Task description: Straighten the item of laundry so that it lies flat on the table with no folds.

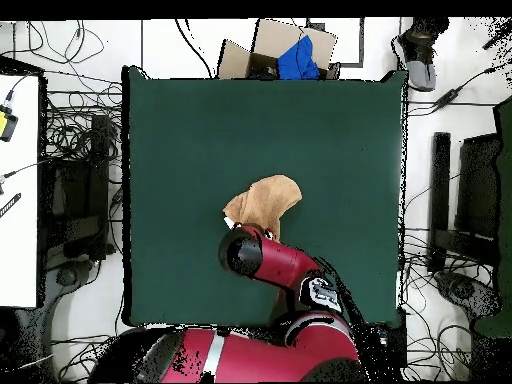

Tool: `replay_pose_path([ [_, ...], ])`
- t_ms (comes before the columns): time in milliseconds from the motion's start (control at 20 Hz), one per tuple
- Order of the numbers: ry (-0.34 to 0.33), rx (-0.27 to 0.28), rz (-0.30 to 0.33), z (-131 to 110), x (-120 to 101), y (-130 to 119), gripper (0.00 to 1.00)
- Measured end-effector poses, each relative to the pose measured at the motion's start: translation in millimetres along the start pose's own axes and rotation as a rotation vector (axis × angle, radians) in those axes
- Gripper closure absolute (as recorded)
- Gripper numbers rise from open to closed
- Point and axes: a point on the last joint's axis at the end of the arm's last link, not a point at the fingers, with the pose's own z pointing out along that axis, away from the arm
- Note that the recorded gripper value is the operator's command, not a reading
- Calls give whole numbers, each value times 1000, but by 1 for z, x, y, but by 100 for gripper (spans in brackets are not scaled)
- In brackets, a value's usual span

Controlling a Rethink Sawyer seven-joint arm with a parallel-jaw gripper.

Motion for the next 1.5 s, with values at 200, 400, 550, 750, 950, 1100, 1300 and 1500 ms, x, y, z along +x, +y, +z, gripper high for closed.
replay_pose_path([
  [200, 0, 0, -1, 1, -1, 0, 0],
  [400, -1, 0, -4, 4, -3, 0, 0],
  [550, -4, 0, -14, 4, -3, 0, 0],
  [750, -9, 2, -36, 5, -4, 1, 0],
  [950, -12, 2, -51, 5, -4, 1, 0],
  [1100, -11, 2, -51, 5, -4, 1, 0],
  [1300, -11, -8, -52, 5, -5, 5, 100],
  [1500, -13, -15, -53, 6, -6, 8, 100],
])
